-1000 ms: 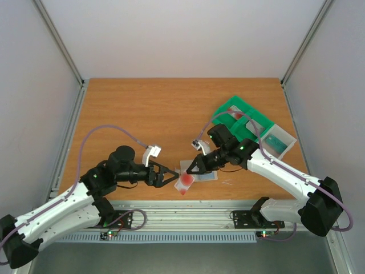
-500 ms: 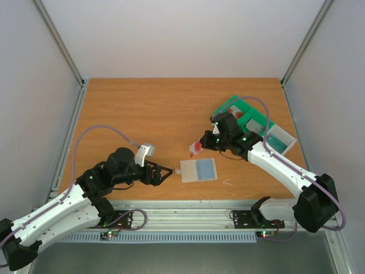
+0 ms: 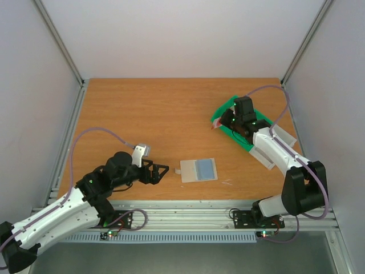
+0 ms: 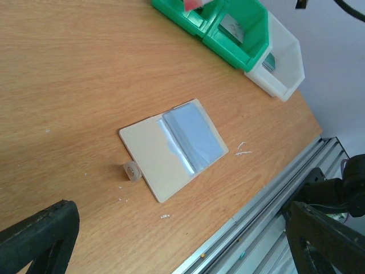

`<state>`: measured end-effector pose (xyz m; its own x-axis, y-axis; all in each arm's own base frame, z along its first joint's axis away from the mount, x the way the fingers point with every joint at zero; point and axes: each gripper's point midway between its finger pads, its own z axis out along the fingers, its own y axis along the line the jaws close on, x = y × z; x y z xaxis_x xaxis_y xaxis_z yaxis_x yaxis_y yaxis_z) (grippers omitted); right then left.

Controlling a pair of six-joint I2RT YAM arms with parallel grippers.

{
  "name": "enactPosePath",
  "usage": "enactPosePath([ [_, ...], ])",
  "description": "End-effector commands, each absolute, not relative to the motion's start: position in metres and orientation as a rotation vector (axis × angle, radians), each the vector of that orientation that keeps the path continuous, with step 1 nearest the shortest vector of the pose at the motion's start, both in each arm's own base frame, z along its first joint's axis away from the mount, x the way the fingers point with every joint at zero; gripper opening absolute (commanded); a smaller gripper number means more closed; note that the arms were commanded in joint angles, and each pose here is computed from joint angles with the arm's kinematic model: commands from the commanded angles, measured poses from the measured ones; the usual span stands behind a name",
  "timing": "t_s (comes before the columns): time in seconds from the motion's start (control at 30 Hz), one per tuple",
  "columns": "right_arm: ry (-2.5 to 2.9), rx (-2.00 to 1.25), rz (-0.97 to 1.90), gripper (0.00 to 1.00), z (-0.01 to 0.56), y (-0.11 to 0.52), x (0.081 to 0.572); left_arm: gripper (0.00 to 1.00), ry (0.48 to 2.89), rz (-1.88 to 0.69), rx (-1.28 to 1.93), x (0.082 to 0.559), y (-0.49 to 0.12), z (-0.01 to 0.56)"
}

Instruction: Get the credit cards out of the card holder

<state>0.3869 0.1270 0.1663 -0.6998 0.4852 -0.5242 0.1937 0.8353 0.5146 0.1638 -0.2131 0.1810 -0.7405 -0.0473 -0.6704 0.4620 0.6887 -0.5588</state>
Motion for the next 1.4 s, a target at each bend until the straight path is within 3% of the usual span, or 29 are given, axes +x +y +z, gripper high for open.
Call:
enactPosePath([
  [0.0, 2.209, 0.558, 0.529, 0.01, 0.188, 0.103, 0.422, 0.99, 2.137, -1.015, 0.299, 0.171, -0.218, 0.19],
  [0.9, 2.112, 0.804, 0.414, 0.01, 0.148, 0.015, 0.522, 0.99, 2.17, -1.03, 0.36, 0.17, -0.229, 0.185],
  [1.37, 2.128, 0.868, 0.512, 0.01, 0.113, 0.002, 0.534, 0.99, 2.185, -1.024, 0.369, 0.17, -0.231, 0.18],
])
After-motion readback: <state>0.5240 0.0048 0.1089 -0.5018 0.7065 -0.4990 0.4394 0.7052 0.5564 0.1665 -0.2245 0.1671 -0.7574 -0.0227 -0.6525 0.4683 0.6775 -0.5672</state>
